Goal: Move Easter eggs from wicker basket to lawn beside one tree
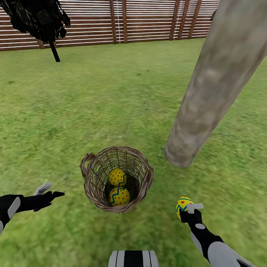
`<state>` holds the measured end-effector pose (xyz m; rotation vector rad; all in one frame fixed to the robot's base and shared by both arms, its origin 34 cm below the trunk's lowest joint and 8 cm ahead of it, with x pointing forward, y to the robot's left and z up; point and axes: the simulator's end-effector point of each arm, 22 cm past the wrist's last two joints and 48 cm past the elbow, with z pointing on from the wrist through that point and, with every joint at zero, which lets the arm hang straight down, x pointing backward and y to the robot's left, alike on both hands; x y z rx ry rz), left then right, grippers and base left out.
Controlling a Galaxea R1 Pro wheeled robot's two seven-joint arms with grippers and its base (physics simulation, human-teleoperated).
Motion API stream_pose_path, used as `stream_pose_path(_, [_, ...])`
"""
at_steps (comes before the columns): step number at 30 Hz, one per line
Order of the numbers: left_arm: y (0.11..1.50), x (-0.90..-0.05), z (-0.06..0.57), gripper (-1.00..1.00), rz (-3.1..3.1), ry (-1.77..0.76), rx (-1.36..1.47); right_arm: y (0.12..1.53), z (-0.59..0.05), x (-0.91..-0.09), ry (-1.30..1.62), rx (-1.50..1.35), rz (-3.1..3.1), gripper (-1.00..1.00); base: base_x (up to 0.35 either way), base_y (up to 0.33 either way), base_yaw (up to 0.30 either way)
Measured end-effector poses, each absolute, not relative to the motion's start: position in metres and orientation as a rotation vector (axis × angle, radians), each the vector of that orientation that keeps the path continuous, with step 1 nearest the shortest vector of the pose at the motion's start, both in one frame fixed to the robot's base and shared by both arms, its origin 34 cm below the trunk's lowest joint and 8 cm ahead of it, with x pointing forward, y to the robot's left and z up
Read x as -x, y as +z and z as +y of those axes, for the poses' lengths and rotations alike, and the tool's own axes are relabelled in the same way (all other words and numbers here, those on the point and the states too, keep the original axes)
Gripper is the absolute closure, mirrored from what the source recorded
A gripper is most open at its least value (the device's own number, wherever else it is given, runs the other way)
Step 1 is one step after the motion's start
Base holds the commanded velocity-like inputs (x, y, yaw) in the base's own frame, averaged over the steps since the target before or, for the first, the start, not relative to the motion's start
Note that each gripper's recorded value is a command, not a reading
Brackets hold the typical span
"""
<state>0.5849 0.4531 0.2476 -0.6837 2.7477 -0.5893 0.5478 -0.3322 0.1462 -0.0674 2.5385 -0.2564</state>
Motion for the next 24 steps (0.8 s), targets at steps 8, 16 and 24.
stream_pose_path(8, [0.248,-0.585,0.453,-1.0,2.746,-0.589,0.684,0.148,-0.333,-0.562,-0.263,0.061,2.572,1.0,0.0,0.0,0.0])
stream_pose_path(16, [0.242,-0.582,0.454,-1.0,2.758,-0.586,0.691,0.142,-0.333,-0.568,-0.278,0.052,2.644,1.0,0.0,0.0,0.0])
stream_pose_path(24, [0.233,-0.578,0.454,-1.0,2.774,-0.583,0.699,0.134,-0.333,-0.563,-0.279,0.049,2.656,1.0,0.0,0.0,0.0])
